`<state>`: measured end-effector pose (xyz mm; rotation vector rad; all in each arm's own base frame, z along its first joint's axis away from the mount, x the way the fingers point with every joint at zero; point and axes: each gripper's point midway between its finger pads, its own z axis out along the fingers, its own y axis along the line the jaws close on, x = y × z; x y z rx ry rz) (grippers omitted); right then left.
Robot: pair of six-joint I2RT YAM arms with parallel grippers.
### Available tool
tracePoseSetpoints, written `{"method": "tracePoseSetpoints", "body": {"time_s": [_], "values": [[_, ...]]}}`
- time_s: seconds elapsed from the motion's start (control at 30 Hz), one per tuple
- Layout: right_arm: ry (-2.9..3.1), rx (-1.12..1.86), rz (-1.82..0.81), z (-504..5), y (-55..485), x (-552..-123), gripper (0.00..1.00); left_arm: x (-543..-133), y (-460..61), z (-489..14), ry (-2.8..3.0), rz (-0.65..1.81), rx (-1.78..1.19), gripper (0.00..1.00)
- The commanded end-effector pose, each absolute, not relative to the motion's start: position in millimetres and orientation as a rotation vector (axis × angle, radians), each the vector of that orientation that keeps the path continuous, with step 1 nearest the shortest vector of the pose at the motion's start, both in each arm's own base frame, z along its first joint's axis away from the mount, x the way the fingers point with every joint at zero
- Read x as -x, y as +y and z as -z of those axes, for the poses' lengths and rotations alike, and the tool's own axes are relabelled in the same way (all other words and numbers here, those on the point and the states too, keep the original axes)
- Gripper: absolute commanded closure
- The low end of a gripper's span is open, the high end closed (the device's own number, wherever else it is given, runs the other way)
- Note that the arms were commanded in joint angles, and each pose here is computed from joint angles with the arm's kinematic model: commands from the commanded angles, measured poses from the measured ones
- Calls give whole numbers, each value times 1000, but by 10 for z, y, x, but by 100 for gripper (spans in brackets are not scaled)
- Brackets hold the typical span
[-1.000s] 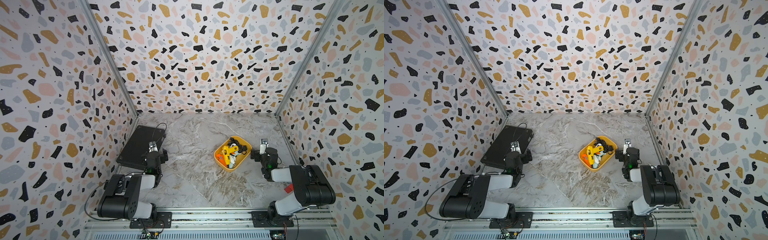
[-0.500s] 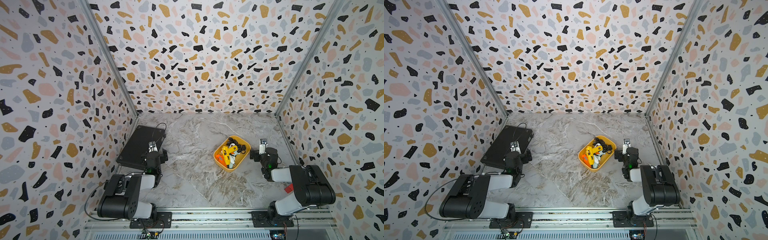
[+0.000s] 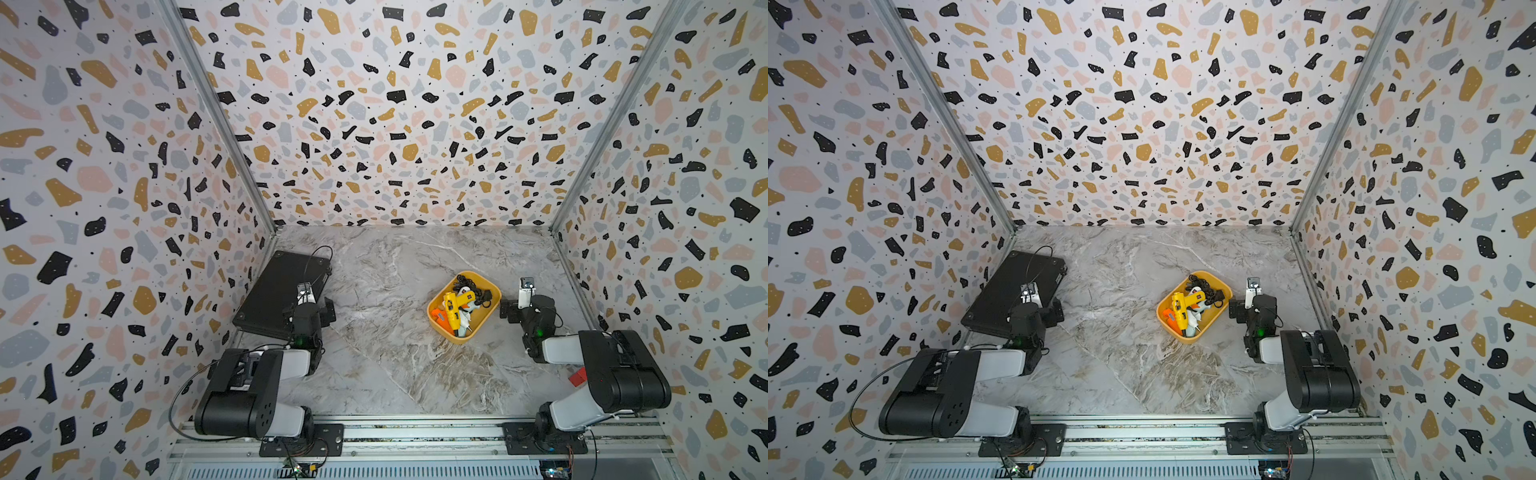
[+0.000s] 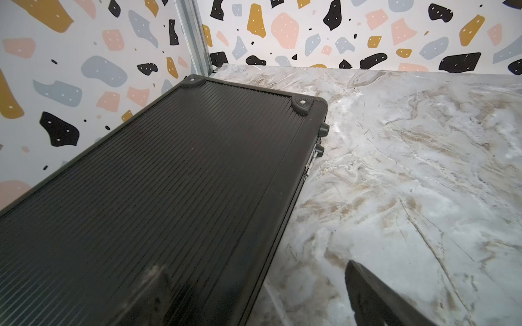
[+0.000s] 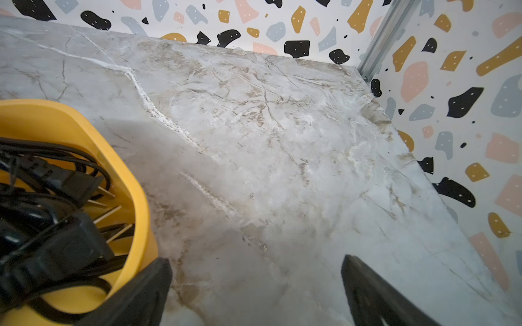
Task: Put the hot melt glue gun into the storage box
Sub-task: Reset both arms
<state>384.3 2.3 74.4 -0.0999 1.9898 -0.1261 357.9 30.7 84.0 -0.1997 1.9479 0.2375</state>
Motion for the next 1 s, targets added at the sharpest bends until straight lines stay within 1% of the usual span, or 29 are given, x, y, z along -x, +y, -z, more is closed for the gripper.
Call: {"method": "tracePoseSetpoints", "body": {"time_s": [0.0, 0.13, 0.33, 0.4, 0.47, 0.97], "values": [[1970, 130, 100, -811, 84, -3859, 1, -3678, 313, -1026, 1885, -245, 200, 0], [1969, 132, 93, -809, 94, -3857, 1, -3672, 305, -1018, 1901, -242, 198, 0], [1921, -61, 236, -864, -236, -3781, 1, -3678, 296, -1024, 1899, -251, 191, 0], [1928, -24, 217, -860, -171, -3808, 1, -3683, 295, -1023, 1894, -254, 190, 0], [1968, 115, 123, -817, 55, -3864, 1, -3683, 297, -1026, 1889, -255, 191, 0], [1966, 120, 111, -818, 73, -3850, 1, -3687, 283, -1026, 1889, -248, 180, 0]]}}
